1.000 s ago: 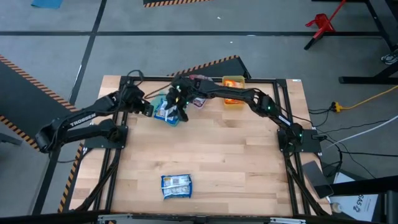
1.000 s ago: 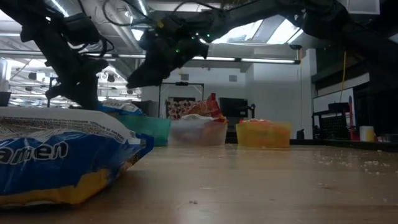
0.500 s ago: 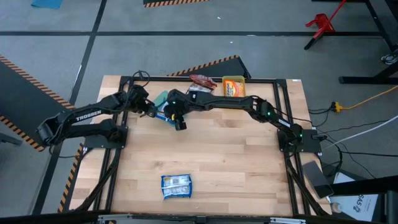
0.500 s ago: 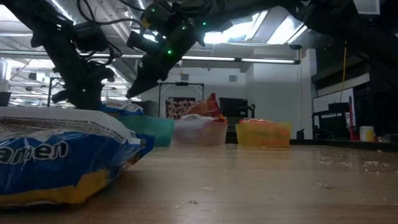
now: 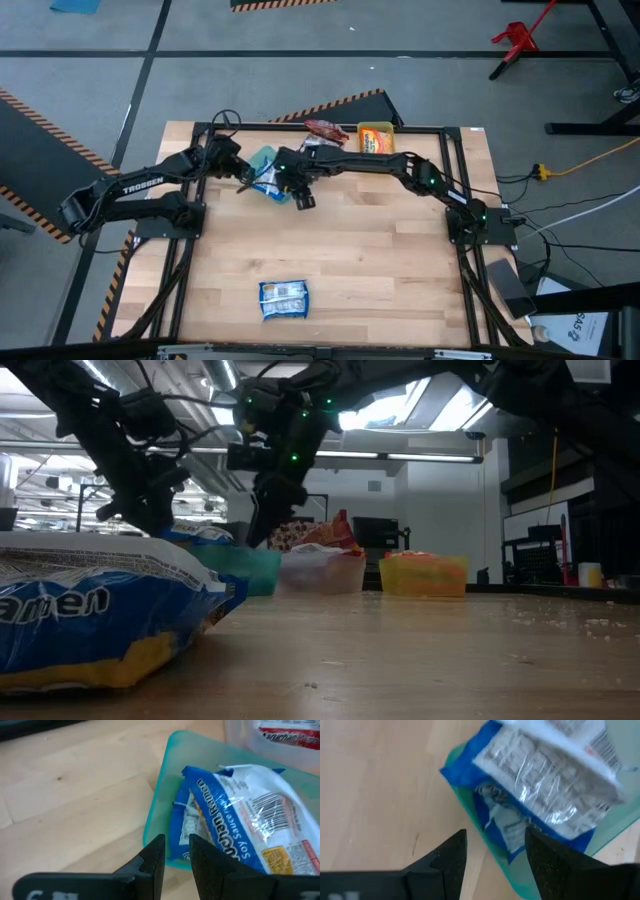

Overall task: Sort Maruchan noodles
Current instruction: Put the top blue noodle pack into the blue bin

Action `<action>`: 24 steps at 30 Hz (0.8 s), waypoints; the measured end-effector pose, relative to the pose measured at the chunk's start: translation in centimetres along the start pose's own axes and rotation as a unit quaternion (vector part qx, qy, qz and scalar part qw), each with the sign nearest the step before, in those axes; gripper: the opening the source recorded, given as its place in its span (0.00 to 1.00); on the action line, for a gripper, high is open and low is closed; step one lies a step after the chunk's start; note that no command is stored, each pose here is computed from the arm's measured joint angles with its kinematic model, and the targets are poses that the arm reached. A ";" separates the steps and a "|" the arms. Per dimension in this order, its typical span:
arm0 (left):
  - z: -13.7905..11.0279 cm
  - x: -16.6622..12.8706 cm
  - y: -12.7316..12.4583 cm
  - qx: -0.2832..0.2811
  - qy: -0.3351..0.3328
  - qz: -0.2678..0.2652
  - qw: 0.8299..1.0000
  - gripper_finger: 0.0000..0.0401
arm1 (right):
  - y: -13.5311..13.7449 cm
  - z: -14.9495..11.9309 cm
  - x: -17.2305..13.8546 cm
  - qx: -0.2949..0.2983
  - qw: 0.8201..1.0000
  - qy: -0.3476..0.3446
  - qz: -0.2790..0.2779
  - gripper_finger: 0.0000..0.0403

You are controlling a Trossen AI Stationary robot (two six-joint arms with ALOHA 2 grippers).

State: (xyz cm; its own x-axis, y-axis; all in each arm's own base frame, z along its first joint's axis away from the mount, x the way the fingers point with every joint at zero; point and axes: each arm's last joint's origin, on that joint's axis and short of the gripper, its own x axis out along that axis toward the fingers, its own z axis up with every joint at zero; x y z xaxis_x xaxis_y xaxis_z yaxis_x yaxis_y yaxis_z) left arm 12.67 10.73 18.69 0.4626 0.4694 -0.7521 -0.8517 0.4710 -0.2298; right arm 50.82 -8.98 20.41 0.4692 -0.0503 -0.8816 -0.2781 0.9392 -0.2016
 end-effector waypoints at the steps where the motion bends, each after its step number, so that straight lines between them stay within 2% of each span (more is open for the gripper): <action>1: 0.0 0.0 0.0 0.002 -0.002 -0.001 1.000 0.21 | -0.2 -0.2 0.0 0.002 1.000 0.005 0.000 0.46; 12: 0.1 0.0 0.0 0.014 -0.003 -0.004 1.000 0.21 | -3.5 0.1 -0.3 0.031 0.994 -0.070 -0.073 0.46; 16: 0.1 0.0 -0.1 0.034 -0.004 -0.004 0.999 0.21 | -4.1 0.2 0.0 0.037 0.991 -0.099 -0.086 0.46; 17: 0.1 0.0 -0.1 0.038 -0.005 -0.004 0.999 0.21 | -4.3 0.1 0.3 0.037 0.990 -0.104 -0.087 0.46; 21: 0.3 0.0 -0.1 0.041 -0.017 -0.005 0.999 0.21 | -3.8 0.2 1.0 0.025 0.989 -0.146 -0.029 0.46; 24: 0.5 0.0 -0.2 0.040 -0.029 -0.011 0.999 0.21 | -3.6 0.8 1.0 0.019 0.985 -0.172 -0.021 0.46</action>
State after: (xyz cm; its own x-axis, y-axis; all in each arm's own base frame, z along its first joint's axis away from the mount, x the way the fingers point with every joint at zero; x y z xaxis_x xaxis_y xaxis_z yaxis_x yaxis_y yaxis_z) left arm 13.00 11.01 19.10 0.4960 0.4995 -0.7102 -0.8199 0.5387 -0.1938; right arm 52.91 -12.14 20.62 0.7375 0.0226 -0.6749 -0.2234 0.9514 -0.2122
